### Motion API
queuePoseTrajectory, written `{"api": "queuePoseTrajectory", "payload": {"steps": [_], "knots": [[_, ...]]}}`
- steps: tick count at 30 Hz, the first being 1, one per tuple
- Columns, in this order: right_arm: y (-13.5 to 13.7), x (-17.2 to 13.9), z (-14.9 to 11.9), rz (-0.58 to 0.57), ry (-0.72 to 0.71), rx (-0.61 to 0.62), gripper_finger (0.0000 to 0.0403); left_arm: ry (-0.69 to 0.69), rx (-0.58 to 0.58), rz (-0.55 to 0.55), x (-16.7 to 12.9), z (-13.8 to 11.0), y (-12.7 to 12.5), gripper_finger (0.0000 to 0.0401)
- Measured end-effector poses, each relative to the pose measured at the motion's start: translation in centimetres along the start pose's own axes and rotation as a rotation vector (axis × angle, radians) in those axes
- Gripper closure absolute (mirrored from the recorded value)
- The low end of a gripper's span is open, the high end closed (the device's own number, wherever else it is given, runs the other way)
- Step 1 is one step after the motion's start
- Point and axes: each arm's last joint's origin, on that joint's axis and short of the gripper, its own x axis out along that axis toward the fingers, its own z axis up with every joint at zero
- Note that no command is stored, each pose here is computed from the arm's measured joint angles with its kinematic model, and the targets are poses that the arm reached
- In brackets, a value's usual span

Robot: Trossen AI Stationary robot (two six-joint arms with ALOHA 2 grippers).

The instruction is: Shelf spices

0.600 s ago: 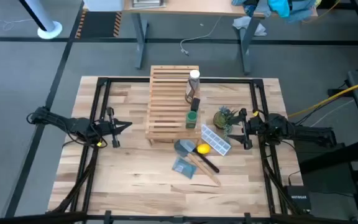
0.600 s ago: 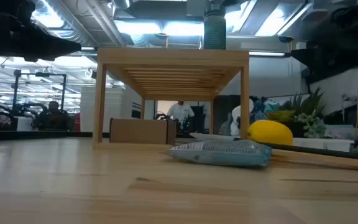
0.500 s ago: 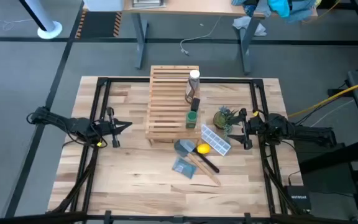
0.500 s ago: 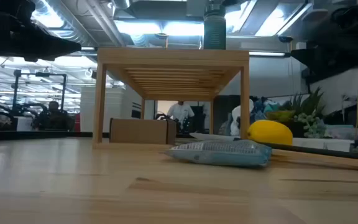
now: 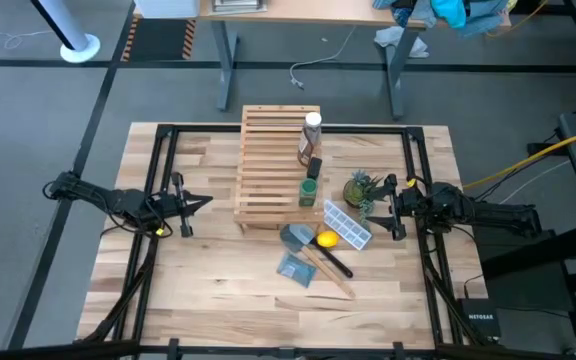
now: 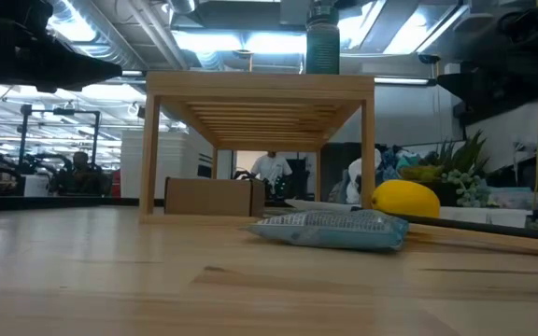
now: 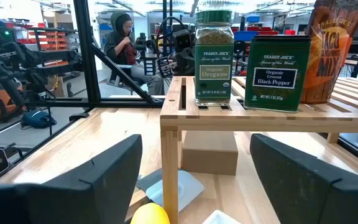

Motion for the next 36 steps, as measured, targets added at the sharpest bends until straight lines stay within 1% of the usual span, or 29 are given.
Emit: {"api": "queuePoseTrajectory", "payload": {"steps": [33, 35, 36], "knots": [[0.00, 0.00, 0.02, 0.000, -0.001, -0.002, 0.0096, 0.000, -0.003, 0.000, 0.00, 0.00, 0.00, 0.0400], [0.00, 0.00, 0.01, 0.000, -0.001, -0.002, 0.0096, 0.000, -0.055, 0.000, 0.00, 0.00, 0.00, 0.0400], [0.00, 0.00, 0.01, 0.000, -0.001, -0.002, 0.0096, 0.000, -0.113, -0.002, 0.00, 0.00, -0.01, 0.0400]]}}
